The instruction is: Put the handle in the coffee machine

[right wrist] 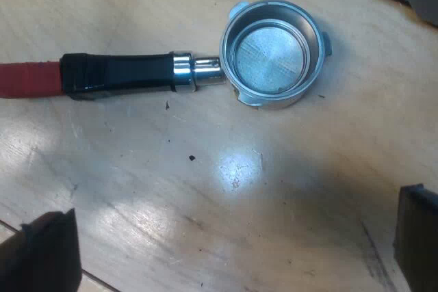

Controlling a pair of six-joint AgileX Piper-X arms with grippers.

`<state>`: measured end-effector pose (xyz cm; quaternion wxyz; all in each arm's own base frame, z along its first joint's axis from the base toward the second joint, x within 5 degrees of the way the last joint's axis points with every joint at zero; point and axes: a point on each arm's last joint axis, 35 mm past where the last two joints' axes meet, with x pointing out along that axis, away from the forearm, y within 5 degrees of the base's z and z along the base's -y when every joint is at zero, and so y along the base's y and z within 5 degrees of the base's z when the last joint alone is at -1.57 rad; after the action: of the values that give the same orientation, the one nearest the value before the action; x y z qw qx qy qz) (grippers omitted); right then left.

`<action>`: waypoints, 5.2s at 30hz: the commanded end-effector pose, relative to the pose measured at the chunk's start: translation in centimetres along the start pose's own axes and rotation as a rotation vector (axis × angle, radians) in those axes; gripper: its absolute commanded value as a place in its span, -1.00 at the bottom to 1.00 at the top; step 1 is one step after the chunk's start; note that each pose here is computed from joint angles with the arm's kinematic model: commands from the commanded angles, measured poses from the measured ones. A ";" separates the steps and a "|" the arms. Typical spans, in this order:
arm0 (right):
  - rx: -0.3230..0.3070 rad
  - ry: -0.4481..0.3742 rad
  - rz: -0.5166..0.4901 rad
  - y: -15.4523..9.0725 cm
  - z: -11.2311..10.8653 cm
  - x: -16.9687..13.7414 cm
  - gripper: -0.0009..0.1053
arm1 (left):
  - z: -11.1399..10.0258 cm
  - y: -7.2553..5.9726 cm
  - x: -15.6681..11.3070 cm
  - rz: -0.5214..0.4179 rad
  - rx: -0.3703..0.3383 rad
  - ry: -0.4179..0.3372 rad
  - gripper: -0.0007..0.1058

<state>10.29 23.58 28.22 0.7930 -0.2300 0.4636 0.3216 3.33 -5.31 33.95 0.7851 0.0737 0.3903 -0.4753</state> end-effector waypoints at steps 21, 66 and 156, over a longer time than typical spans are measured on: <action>-0.002 -0.056 0.020 0.1 0.6 -0.3 0.79 | 1.6 0.8 0.6 0.201 0.106 -0.177 0.26; 0.006 -0.028 0.048 -1.9 1.0 0.1 0.79 | -1.1 4.0 6.2 0.149 0.018 -0.141 0.26; -0.085 0.172 0.126 -4.9 2.4 15.8 0.69 | -1.1 3.9 6.3 0.099 0.025 -0.139 0.26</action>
<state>20.85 26.55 15.58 0.7203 -0.2556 0.5321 0.3643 7.33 -6.95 27.79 0.8311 0.0732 0.3308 -0.4410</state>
